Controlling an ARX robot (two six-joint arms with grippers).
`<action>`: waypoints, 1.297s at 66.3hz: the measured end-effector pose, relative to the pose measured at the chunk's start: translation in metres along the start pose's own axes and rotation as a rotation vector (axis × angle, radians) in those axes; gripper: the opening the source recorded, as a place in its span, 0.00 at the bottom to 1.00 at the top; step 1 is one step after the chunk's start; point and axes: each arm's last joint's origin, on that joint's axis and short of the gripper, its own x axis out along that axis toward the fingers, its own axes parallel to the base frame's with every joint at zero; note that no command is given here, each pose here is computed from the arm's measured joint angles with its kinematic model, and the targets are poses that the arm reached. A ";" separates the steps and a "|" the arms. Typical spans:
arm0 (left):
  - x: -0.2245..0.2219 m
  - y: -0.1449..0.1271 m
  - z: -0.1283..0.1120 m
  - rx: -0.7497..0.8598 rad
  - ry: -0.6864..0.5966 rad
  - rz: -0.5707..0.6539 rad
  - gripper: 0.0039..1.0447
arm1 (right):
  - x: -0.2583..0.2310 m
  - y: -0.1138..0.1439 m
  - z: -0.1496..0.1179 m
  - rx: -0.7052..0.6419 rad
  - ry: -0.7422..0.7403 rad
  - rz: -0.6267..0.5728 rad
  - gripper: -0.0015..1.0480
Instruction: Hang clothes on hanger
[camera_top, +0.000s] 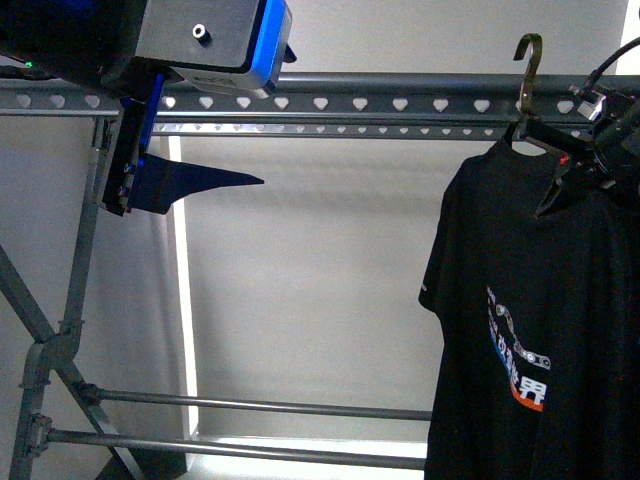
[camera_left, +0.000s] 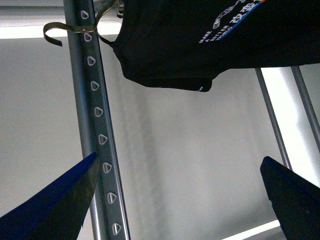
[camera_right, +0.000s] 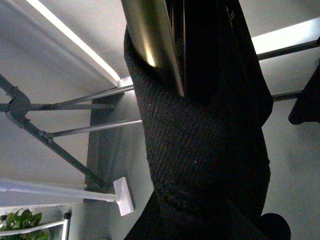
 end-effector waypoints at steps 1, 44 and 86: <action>0.000 0.000 0.000 0.000 0.000 0.000 0.94 | 0.001 0.000 0.000 0.002 0.000 -0.002 0.07; 0.000 0.000 0.000 0.000 0.000 0.000 0.94 | 0.019 -0.013 -0.042 0.002 -0.055 -0.054 0.38; 0.000 0.000 0.000 0.000 0.000 0.001 0.94 | -0.212 -0.058 -0.217 -0.179 -0.512 0.122 0.93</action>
